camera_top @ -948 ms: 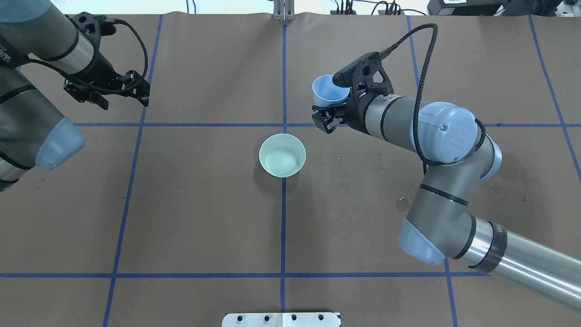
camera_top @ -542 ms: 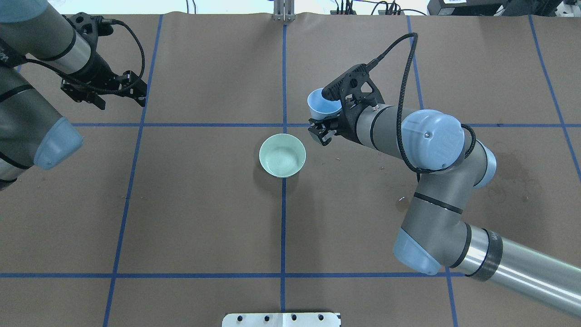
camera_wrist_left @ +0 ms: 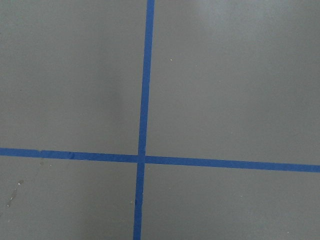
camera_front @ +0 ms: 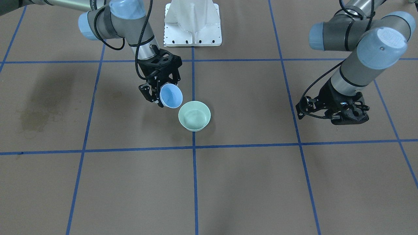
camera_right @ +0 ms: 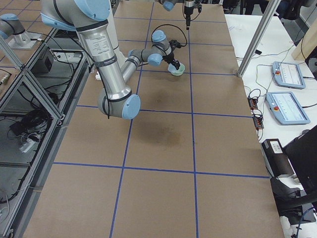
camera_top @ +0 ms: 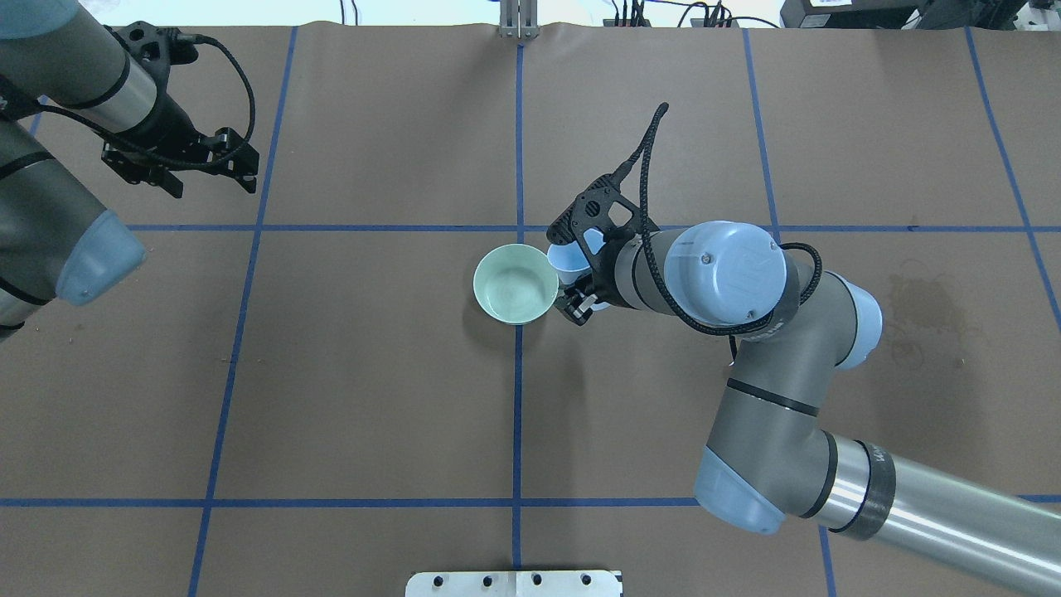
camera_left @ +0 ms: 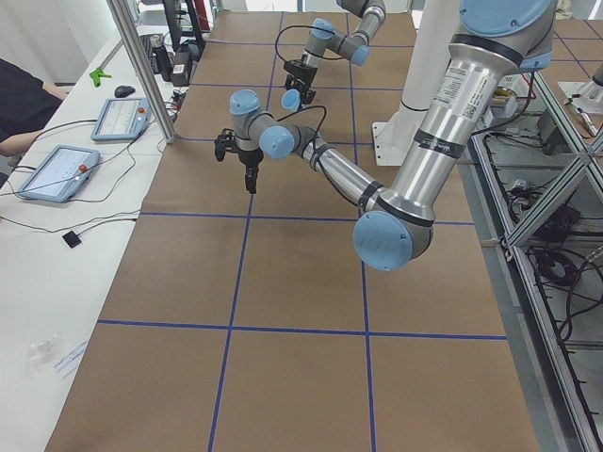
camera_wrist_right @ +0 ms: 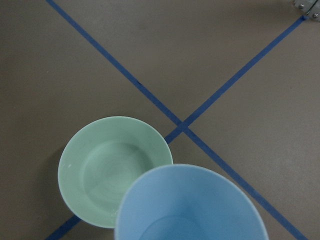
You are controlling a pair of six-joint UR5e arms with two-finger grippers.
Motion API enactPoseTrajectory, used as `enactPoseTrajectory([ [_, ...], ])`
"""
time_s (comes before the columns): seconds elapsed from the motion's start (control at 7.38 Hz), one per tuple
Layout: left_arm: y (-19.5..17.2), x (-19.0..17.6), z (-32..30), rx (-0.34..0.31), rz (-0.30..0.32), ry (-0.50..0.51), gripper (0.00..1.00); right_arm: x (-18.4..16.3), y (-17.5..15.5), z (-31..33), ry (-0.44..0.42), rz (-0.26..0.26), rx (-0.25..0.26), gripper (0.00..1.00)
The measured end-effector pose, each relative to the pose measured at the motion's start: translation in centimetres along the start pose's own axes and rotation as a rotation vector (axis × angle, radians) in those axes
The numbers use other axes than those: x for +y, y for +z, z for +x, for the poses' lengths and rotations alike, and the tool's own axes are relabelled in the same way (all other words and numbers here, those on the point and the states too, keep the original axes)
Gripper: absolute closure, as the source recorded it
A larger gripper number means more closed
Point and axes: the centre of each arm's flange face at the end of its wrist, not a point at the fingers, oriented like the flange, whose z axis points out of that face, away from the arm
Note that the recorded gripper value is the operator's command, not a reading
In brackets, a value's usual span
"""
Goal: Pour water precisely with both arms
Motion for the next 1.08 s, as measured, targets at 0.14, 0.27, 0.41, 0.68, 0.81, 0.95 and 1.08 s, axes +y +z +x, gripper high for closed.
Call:
enactPoseTrajectory([
  [0.14,0.2,0.1,-0.6,-0.005,-0.003,0.016,0.0,-0.6,0.2,-0.8,-0.026,-0.046,0.001,1.0],
  [0.27,0.3,0.1,-1.1,-0.009,-0.005,0.021,0.0,-1.2,0.3,-1.5,-0.042,-0.082,0.006,1.0],
  [0.41,0.3,0.1,-1.3,-0.011,-0.006,0.022,0.0,-1.6,0.9,-1.8,-0.048,-0.109,0.01,1.0],
  [0.68,0.1,-0.1,-1.8,-0.013,-0.001,0.016,0.0,-2.4,2.7,-2.6,-0.046,-0.185,-0.001,1.0],
  [0.81,0.1,-0.3,-2.0,-0.014,0.0,0.012,0.0,-3.1,3.3,-3.2,-0.043,-0.232,0.001,1.0],
  [0.95,0.1,-0.3,-2.0,-0.015,0.0,0.011,0.0,-3.8,3.7,-3.7,-0.045,-0.284,0.004,1.0],
  [1.08,0.1,-0.3,-2.1,-0.016,0.0,0.01,0.0,-4.3,4.0,-4.0,-0.063,-0.331,0.01,1.0],
])
